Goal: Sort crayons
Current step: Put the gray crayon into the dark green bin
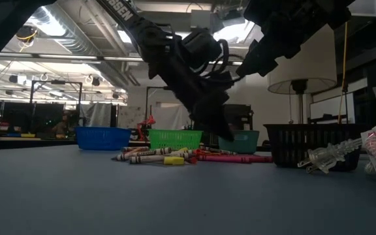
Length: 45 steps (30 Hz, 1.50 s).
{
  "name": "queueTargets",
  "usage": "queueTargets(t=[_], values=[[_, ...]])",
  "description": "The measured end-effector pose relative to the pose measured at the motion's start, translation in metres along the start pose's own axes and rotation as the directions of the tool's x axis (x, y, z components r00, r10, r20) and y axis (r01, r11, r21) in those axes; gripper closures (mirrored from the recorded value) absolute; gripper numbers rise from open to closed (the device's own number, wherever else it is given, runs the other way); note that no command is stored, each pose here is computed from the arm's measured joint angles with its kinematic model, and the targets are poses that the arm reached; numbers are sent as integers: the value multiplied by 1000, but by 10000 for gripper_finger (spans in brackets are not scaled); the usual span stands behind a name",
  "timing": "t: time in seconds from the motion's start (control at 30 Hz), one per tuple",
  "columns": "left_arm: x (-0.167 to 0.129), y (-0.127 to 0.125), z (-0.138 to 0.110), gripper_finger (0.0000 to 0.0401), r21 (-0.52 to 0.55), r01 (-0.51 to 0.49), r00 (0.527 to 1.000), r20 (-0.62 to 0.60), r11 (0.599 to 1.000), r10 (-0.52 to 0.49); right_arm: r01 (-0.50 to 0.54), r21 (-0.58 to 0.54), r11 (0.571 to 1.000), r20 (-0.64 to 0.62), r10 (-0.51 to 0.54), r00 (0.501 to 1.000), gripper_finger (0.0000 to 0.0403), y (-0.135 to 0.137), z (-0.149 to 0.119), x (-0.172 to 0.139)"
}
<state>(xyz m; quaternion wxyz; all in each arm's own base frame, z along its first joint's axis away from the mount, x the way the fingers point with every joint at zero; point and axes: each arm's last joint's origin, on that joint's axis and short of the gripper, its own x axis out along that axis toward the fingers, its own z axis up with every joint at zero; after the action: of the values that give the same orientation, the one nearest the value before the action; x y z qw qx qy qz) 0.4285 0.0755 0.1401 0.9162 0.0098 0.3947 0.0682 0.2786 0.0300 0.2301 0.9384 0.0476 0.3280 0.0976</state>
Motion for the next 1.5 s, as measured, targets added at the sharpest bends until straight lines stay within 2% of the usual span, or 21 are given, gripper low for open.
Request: queueTargets(t=[0.2, 0.57, 0.7, 1.17, 1.5], values=[[0, 0, -9, 303, 5, -21, 995, -99, 1000, 21, 0, 0, 1000, 0, 0, 1000, 267, 0, 0, 0], [-1, 0, -15, 303, 13, -14, 987, -158, 1000, 16, 0, 0, 1000, 0, 0, 1000, 267, 0, 0, 0], [-1, 0, -15, 312, 27, -12, 987, -158, 1000, 16, 0, 0, 1000, 0, 0, 1000, 267, 0, 0, 0], [-1, 0, -15, 381, 26, -12, 988, -157, 1000, 16, 0, 0, 1000, 0, 0, 1000, 267, 0, 0, 0], [-1, 0, -11, 392, -3, -20, 993, -118, 1000, 20, 0, 0, 1000, 0, 0, 1000, 267, 0, 0, 0]])
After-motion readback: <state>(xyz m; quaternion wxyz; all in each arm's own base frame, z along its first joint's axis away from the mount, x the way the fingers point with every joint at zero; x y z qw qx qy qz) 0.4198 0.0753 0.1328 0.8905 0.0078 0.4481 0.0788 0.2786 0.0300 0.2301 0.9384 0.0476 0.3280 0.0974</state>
